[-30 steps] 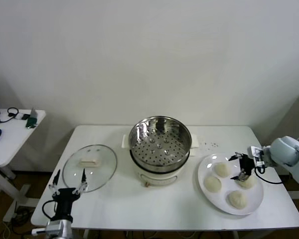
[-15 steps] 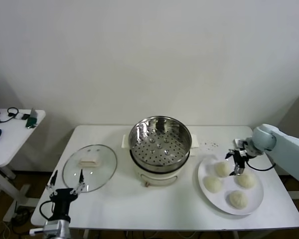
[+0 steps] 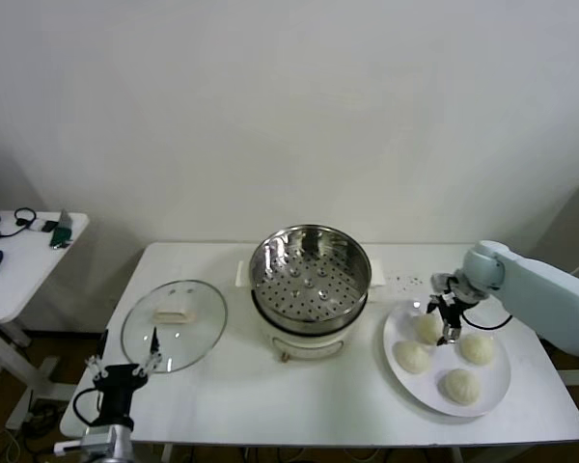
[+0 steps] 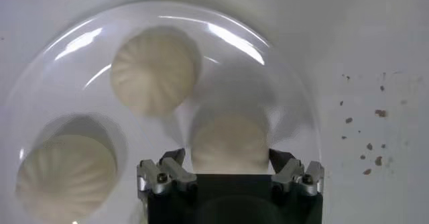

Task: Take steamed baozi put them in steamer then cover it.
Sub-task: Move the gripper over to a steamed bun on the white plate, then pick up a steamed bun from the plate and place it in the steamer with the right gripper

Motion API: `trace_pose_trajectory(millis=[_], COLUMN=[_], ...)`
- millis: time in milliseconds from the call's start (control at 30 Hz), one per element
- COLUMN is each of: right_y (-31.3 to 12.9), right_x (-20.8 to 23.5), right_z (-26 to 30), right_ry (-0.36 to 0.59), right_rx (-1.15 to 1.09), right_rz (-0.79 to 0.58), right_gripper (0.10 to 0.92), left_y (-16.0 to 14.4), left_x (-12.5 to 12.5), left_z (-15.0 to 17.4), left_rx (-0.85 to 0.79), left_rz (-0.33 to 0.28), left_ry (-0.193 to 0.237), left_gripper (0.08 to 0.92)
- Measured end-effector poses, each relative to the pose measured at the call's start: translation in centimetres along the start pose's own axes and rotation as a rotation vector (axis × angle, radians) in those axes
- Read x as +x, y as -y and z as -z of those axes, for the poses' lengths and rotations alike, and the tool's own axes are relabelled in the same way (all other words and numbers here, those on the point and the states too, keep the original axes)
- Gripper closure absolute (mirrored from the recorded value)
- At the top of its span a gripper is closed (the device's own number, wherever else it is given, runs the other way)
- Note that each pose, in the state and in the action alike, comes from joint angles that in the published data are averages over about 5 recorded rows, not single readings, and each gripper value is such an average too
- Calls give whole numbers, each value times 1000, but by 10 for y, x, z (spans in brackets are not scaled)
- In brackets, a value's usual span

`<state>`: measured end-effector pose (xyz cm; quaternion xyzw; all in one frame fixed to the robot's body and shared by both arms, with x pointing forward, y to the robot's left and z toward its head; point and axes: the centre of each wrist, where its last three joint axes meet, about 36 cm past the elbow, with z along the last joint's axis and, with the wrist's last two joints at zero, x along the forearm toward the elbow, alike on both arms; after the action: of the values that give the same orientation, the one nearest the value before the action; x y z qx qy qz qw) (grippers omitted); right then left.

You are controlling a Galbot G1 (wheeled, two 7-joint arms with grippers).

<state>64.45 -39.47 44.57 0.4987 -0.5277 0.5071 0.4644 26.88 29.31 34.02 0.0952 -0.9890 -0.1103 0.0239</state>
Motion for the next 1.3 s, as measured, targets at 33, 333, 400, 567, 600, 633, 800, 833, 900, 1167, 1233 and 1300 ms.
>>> trace_pose_trajectory(millis=[33, 333, 400, 567, 600, 633, 800, 833, 900, 1167, 1233, 1300], right_y=[1, 4, 4, 5, 6, 7, 16, 19, 25, 54, 60, 67], right_x=[0, 0, 2, 9, 11, 15, 41, 48, 64, 143, 165, 188], right_z=[0, 2, 2, 1, 0, 0, 4, 6, 13, 53, 68, 84], right_ry=[-2, -6, -5, 3, 5, 6, 12, 13, 14, 0, -10, -23], right_rx=[2, 11, 12, 16, 19, 22, 59, 72, 107, 307, 370, 436], right_rz=[0, -1, -2, -7, -8, -10, -31, -36, -49, -117, -139, -163], right_gripper=[208, 289, 297, 301, 301, 301, 301, 301, 301, 301, 301, 301], left_y=[0, 1, 1, 0, 0, 0, 0, 0, 0, -2, -2, -3], left_x=[0, 1, 2, 2, 3, 3, 5, 5, 6, 10, 10, 11], left_z=[0, -1, -1, -1, -1, -1, 1, 1, 1, 2, 2, 2], left_rx=[0, 0, 0, -1, -1, -1, -1, -1, -2, -8, -11, -13], left_rz=[0, -2, -2, -2, -2, -2, -2, -3, -5, -22, -25, -27], left_ry=[-1, -5, -4, -5, -5, -5, -4, -5, -5, -9, -9, -9], left_gripper=[177, 177, 177, 177, 177, 177, 177, 177, 177, 177, 177, 177])
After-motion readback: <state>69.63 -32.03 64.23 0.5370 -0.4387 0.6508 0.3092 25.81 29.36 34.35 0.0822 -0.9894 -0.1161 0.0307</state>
